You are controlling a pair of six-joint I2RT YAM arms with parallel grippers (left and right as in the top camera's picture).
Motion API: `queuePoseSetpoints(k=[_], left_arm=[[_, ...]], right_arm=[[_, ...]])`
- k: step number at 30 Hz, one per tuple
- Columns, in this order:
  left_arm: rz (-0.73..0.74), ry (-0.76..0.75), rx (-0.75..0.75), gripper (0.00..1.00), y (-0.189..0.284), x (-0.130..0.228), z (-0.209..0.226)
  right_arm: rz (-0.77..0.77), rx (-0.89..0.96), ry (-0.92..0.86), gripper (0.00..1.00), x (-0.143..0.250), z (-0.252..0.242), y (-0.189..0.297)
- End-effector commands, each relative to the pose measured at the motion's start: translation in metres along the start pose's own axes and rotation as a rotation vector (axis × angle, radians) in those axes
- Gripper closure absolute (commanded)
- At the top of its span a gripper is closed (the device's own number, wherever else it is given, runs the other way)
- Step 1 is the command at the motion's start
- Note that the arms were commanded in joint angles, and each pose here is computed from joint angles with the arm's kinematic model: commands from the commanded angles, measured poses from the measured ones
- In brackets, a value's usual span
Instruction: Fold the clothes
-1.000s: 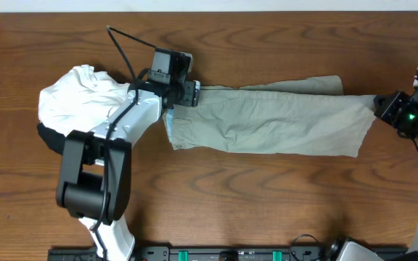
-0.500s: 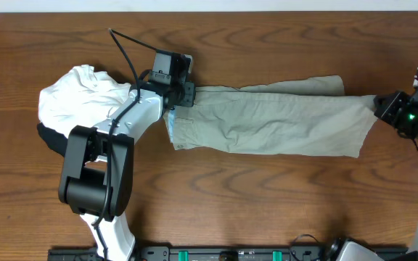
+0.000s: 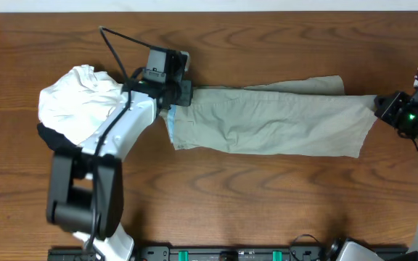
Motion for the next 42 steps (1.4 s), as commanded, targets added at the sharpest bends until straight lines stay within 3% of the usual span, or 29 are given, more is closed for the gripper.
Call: queuePoseSetpoints(k=[1,4,8,13,19,35,42], left_arm=[[-0.167,-0.003,0.024,0.94,0.057,-0.04,-0.013],[-0.251,-0.016,0.037,0.94,0.104,-0.05,-0.022],[-0.256,-0.016,0.03,0.94,0.153,-0.036,-0.026],[-0.181,-0.005,0.014,0.94,0.181,-0.007,-0.025],[-0.256,-0.024,0.038,0.94,0.206,-0.01,-0.034],[-0.801,-0.16,0.227,0.94,0.417,-0.001,-0.086],[-0.857,-0.17,0.257,0.94,0.463,0.012,-0.089]], right_arm=[[-0.035,0.009,0.027,0.99,-0.01,0.002,0.008],[-0.034,0.012,0.026,0.99,-0.01,0.001,0.008],[-0.017,0.015,0.017,0.99,-0.006,0.001,0.008],[0.018,0.019,0.016,0.99,0.002,0.0,0.008],[-0.031,-0.127,0.099,0.99,-0.007,0.023,0.016],[-0.365,-0.033,0.166,0.99,-0.044,0.087,0.175],[-0.396,0.01,0.168,0.99,-0.045,0.105,0.217]])
Point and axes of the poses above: each gripper's point midway between its finger pads, its own y axis back along the fingers, its own z axis along the line the jaws close on, x = y × z, the point moved 4 cm from there along y, back along the fingers, and after that the axes turned 3 degrees about y, right-handed, at the moved point
